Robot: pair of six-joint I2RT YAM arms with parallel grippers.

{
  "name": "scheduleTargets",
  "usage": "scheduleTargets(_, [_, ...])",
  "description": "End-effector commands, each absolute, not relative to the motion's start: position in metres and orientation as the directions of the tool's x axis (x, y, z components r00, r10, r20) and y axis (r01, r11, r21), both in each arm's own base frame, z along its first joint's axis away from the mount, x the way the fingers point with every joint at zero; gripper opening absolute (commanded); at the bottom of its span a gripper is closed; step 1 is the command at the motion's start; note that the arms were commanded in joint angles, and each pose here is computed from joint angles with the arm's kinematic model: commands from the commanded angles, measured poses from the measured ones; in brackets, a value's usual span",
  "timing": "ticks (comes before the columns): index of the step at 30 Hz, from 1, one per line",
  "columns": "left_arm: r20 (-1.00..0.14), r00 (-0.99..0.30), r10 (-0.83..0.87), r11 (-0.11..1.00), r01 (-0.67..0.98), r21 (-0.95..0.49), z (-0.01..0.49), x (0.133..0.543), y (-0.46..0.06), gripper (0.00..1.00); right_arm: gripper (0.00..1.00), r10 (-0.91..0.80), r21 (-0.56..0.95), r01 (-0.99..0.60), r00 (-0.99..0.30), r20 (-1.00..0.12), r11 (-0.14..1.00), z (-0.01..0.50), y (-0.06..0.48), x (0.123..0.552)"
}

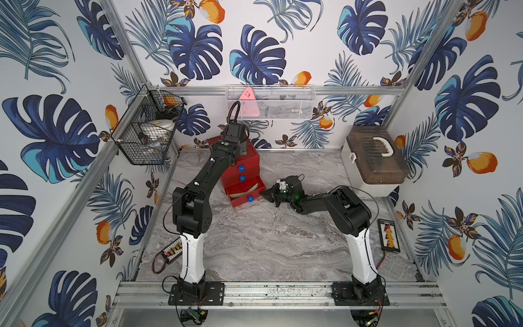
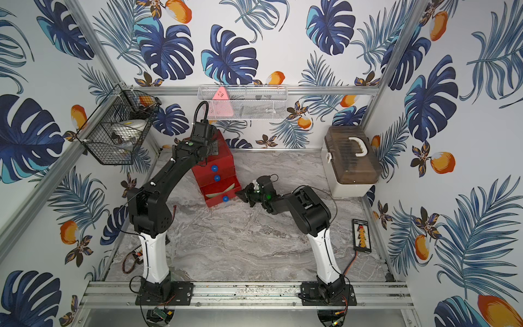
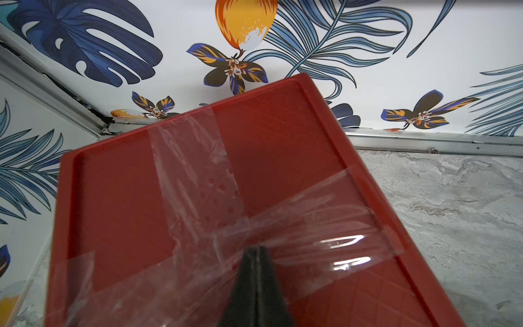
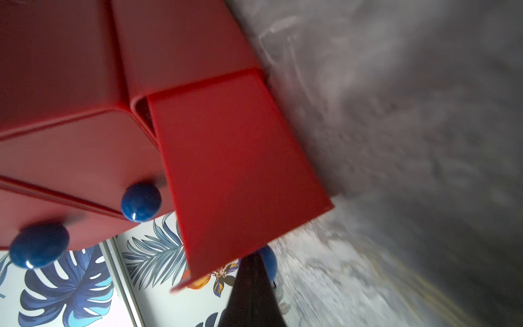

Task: Place the fruit knives into the drawer by color
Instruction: Close the drawer in the storage box.

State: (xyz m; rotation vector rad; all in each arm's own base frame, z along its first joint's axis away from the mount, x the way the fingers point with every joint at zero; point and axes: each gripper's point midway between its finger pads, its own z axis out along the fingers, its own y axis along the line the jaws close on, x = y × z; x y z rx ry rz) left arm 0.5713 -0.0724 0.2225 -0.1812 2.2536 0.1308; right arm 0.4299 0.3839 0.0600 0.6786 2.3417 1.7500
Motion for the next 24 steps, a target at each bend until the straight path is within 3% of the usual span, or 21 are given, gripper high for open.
scheduleTargets(1, [-0.552,-0.832,-0.064,0.99,-0.12,0.067,0.152,0.526,-0.073,0.0,0.0,0.441,0.955,0.23,-0.888,0.128,0.186,0.064,0.395,0.45])
scheduleTargets(10, [-0.514,-0.857,-0.045,0.992,-0.097,0.074,0.136,0.508,-0.072,0.0,0.0,0.399,0.977,0.144,-0.914,0.071,0.157,0.07,0.453,0.478])
scheduleTargets(15, [-0.507,-0.861,-0.045,0.993,-0.094,0.071,0.134,0.501,-0.072,0.0,0.0,0.422,0.982,0.133,-0.904,0.063,0.137,0.075,0.459,0.484])
scheduleTargets(19, [-0.527,-0.848,-0.053,0.993,-0.102,0.063,0.149,0.498,-0.071,0.0,0.0,0.422,0.987,0.101,-0.906,0.039,0.126,0.097,0.454,0.469])
scheduleTargets(22, [-0.578,-0.815,-0.044,0.996,-0.082,0.039,0.186,0.489,-0.078,0.0,0.0,0.39,0.997,0.027,-0.921,-0.005,0.075,0.144,0.45,0.449])
scheduleTargets(23, [-0.605,-0.796,-0.027,0.996,-0.072,0.05,0.2,0.484,-0.081,0.0,0.03,0.374,0.998,-0.009,-0.927,-0.032,0.063,0.164,0.448,0.442])
scheduleTargets(24, [-0.633,-0.774,-0.012,0.997,-0.06,0.055,0.215,0.477,-0.084,0.0,0.42,0.359,0.997,-0.043,-0.931,-0.063,0.065,0.186,0.445,0.433])
